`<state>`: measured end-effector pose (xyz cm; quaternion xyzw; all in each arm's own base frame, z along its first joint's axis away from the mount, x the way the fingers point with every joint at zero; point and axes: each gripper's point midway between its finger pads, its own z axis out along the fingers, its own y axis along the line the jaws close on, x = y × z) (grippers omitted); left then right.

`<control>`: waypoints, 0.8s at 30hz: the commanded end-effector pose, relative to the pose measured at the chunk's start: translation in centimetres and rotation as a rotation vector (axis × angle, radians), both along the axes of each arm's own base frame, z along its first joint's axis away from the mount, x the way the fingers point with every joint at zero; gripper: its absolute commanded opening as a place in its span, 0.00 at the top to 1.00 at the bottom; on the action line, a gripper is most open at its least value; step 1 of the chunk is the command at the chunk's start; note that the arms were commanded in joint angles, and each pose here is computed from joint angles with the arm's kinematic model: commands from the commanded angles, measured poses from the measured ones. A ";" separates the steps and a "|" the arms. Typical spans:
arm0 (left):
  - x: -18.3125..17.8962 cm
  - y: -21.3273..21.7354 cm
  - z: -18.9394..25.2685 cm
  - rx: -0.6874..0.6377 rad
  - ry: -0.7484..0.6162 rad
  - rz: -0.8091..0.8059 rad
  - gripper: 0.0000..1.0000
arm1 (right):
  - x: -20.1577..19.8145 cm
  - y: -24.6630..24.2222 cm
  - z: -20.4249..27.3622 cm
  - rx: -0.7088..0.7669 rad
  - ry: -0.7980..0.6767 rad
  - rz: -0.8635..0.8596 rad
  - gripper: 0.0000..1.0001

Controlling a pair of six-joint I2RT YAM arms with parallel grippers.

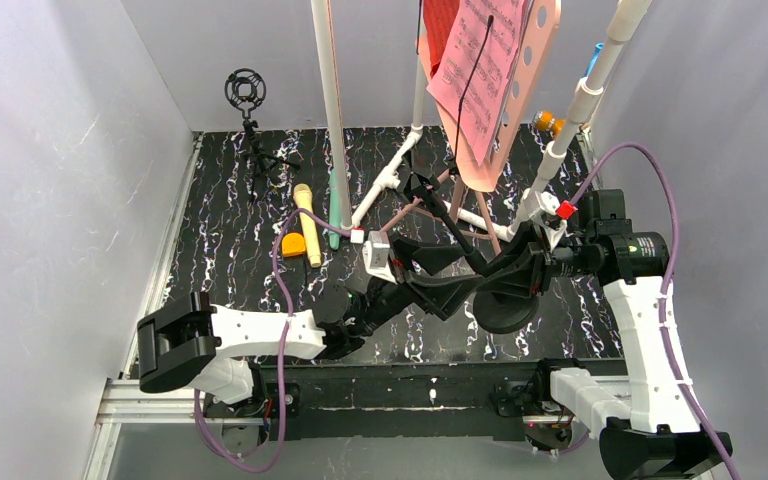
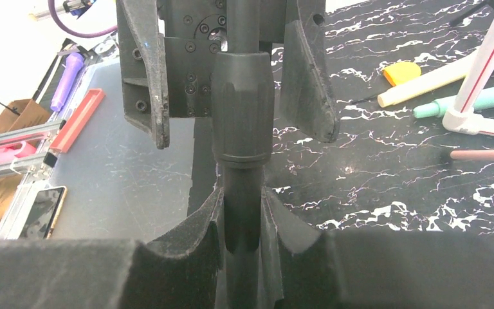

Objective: Pack up the instrument practice props
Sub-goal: Unscrew the knob on the microphone stand.

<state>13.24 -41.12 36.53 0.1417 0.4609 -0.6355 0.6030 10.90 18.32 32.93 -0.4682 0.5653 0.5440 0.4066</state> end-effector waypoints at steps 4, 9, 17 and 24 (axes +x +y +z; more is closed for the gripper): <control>0.0 -0.2 3.0 -0.081 -0.014 -0.009 0.37 | -0.8 0.3 1.1 0.061 -0.009 0.039 0.99; 0.2 -0.5 3.4 -0.087 -0.019 -0.007 0.55 | -0.7 0.3 0.7 0.060 -0.003 0.038 0.99; 2.9 0.5 2.1 -0.127 0.155 0.085 1.00 | -0.1 0.2 -0.5 0.041 -0.018 0.027 0.99; 5.9 1.1 -2.1 -0.101 0.531 0.216 1.00 | 4.2 -0.8 -5.1 -0.154 -0.060 -0.125 0.99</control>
